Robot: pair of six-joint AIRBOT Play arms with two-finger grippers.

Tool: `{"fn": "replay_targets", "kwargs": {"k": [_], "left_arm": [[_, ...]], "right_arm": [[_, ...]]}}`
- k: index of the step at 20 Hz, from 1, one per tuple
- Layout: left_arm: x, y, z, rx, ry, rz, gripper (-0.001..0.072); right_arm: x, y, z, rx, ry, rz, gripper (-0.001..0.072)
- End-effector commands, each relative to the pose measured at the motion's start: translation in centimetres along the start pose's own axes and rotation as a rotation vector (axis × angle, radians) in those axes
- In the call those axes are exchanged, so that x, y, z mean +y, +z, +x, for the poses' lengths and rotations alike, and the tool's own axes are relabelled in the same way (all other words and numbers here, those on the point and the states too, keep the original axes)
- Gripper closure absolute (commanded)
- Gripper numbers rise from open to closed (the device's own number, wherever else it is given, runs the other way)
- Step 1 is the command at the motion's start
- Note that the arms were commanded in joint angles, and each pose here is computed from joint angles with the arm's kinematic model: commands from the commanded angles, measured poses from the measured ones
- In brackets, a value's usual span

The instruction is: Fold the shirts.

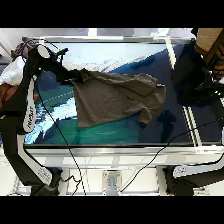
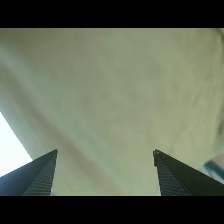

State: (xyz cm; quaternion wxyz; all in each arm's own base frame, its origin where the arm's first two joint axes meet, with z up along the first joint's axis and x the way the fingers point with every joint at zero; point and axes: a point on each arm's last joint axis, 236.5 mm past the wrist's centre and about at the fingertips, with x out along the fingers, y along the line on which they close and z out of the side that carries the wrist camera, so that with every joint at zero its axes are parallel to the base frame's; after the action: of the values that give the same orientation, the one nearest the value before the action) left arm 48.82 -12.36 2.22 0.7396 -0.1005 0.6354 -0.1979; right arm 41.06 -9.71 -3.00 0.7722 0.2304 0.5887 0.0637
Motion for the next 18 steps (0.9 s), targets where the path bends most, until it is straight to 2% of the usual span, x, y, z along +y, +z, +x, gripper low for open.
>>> {"fn": "replay_targets", "kwargs": {"k": [1,2,3,4,8,12,15,16,17,18], "left_arm": [[-0.2,-2.2,0.1,0.095,-0.002,-0.006,0.0022],[-0.2,-2.4,0.1,0.102,-0.003,-0.007,0.0045],[-0.2,-2.5,0.1,0.105,-0.003,-0.007,0.01],[-0.2,-2.6,0.1,0.109,-0.004,-0.007,0.0114],[-0.2,-2.9,0.0,0.122,-0.005,-0.007,0.0114],[-0.4,-3.3,0.0,0.142,-0.011,-0.007,0.0114],[-0.3,-4.1,0.1,0.173,-0.012,-0.01,0.0114],[-0.2,-4.7,0.4,0.196,-0.014,-0.017,0.0114],[0.1,-5.5,1.1,0.227,-0.017,-0.029,0.0114],[0.5,-6.6,2.0,0.266,-0.02,-0.048,0.0114]], "right_arm": [[1.4,-2.5,3.8,-0.003,0.166,0.077,0.0262],[2.1,-2.3,4.5,-0.022,0.208,0.09,0.0262],[2.6,-2.0,5.2,-0.035,0.235,0.107,0.0262],[2.7,-1.9,6.0,-0.032,0.244,0.118,0.0262],[3.0,-2.0,9.4,-0.008,0.247,0.136,0.0262],[4.0,0.2,11.0,-0.088,0.274,0.165,0.0264],[4.2,1.3,11.1,-0.124,0.264,0.163,0.0294],[4.3,1.4,11.1,-0.126,0.272,0.16,0.0448],[4.5,1.2,11.0,-0.121,0.276,0.146,0.0565],[4.6,1.1,11.0,-0.114,0.282,0.145,0.0621]]}}
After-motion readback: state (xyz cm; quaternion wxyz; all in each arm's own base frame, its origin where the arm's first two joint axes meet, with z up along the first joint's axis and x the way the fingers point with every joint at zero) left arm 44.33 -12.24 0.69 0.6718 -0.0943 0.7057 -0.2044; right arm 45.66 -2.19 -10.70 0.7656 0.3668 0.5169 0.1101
